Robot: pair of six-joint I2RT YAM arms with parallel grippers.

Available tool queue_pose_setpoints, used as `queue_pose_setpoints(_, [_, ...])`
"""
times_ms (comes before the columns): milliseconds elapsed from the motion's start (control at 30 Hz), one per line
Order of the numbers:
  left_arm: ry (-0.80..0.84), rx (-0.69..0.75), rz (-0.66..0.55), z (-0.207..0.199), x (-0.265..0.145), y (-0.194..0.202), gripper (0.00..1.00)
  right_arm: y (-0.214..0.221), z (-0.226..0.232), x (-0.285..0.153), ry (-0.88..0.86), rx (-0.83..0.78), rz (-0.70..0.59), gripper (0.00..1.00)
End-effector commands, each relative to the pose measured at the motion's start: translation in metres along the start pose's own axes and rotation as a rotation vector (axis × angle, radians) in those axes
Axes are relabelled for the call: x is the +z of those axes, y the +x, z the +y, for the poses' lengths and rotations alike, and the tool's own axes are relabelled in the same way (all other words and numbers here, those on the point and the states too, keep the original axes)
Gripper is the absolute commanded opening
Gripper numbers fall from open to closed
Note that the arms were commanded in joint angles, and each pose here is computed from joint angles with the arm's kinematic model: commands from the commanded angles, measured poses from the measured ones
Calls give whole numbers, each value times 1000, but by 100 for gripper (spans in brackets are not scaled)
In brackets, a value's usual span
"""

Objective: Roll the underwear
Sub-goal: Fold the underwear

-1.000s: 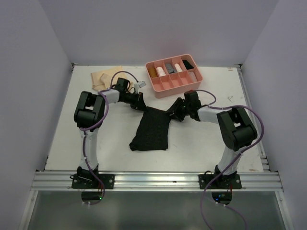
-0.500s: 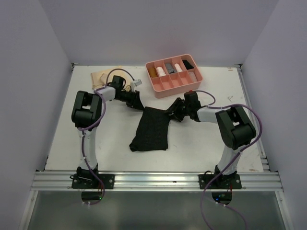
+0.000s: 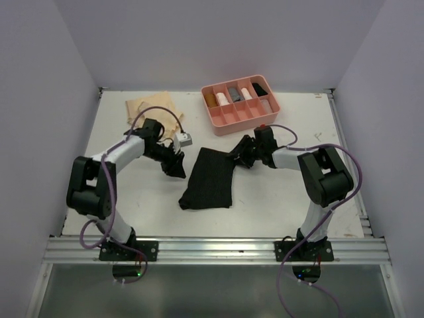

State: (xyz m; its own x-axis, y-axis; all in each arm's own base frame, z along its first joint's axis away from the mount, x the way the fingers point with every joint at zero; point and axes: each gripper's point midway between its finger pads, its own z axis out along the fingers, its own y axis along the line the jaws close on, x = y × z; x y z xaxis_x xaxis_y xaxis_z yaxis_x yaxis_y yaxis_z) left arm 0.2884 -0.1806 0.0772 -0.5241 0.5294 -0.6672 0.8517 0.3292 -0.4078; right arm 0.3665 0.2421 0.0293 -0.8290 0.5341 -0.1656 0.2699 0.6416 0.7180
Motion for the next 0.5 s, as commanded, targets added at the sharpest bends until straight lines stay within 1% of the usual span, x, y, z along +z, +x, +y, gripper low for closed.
queue_pose_setpoints(0, [-16, 161, 85, -31, 2, 24, 41, 18, -41, 3, 145, -3, 51, 51])
queue_pose_setpoints(33, [1, 177, 112, -43, 12, 29, 40, 17, -41, 3, 146, -2, 50, 51])
queue_pose_setpoints(133, [40, 174, 117, -61, 30, 30, 37, 18, -43, 3, 152, -6, 54, 51])
queue_pose_setpoints(200, [35, 118, 130, -60, 39, 35, 33, 18, -44, 2, 159, -12, 54, 51])
queue_pose_setpoints(233, [21, 111, 135, -56, 44, 37, 33, 18, -45, 3, 162, -14, 55, 51])
queue_pose_setpoints(300, [11, 32, 172, -48, 52, 51, 30, 18, -48, 3, 170, -14, 55, 51])
queue_pose_setpoints(367, [-28, -14, 195, -35, 55, 59, 28, 20, -52, 5, 182, -13, 62, 51])
queue_pose_setpoints(400, [-42, -46, 196, -30, 54, 60, 28, 21, -55, 6, 189, -11, 67, 51])
queue_pose_setpoints(467, [-82, -96, 234, -14, 50, 70, 25, 19, -57, 8, 196, -18, 64, 51])
